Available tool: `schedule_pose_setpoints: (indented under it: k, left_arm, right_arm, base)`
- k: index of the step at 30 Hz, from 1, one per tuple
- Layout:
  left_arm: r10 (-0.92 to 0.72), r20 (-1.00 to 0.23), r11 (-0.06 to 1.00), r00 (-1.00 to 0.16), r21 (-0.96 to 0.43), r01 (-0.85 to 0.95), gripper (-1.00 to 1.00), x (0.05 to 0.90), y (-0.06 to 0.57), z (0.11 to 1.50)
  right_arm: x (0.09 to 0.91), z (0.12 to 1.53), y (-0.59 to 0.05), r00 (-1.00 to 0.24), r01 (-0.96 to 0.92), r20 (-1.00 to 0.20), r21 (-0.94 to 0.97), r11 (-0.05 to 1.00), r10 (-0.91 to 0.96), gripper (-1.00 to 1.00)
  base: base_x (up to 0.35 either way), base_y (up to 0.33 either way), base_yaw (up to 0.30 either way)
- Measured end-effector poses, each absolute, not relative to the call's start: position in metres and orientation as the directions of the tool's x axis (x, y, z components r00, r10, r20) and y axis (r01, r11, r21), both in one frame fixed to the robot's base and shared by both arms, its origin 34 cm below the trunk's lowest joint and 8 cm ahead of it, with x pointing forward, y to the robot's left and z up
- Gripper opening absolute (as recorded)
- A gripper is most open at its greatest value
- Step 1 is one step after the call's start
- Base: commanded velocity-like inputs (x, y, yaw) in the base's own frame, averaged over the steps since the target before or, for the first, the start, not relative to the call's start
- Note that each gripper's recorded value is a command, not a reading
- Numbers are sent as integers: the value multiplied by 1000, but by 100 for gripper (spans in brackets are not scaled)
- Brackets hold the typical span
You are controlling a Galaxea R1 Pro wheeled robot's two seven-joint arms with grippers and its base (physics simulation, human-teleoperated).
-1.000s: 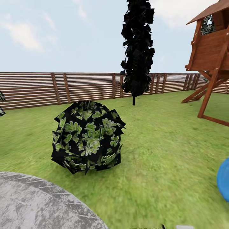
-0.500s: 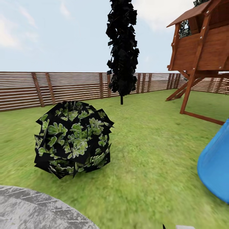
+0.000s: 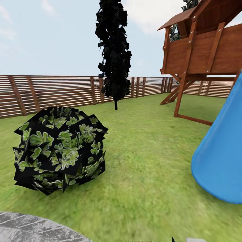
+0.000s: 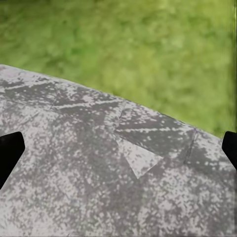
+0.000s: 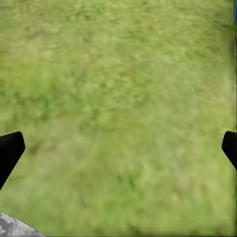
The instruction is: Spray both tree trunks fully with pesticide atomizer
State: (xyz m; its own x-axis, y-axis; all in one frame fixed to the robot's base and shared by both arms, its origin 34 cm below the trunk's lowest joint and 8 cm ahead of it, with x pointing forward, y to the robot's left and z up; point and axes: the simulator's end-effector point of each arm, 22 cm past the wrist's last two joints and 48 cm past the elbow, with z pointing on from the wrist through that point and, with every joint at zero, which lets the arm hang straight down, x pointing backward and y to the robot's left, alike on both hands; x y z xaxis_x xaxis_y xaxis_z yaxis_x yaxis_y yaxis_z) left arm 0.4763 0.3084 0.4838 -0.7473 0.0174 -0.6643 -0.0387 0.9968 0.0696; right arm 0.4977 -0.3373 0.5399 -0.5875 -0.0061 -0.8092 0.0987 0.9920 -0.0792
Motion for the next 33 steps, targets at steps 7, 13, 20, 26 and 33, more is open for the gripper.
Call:
schedule_pose_setpoints:
  k: [7,13,20,26,33]
  left_arm:
    - [18,-664,997,-747,70,-38,100,475,308,471]
    - [18,-664,997,-747,70,-38,100,474,308,460]
    - [18,-664,997,-747,70,-39,100,472,308,446]
    - [18,-664,997,-748,70,-39,100,471,308,438]
    - [18,-664,997,-748,70,-38,100,471,309,438]
  right_arm:
    - [497,527,-337,-587,99,-809,-79,992,-6,100]
    - [495,516,-337,-587,99,-809,-79,992,-6,100]
    - [494,502,-337,-587,99,-810,-78,992,-5,100]
    - [493,495,-336,-587,99,-810,-77,992,-4,100]
    - [493,494,-335,-587,98,-810,-76,992,-4,100]
  base:
    - [0,0,-268]
    - [0,0,-268]
    - [0,0,-268]
    - [0,0,-268]
    - [0,0,-268]
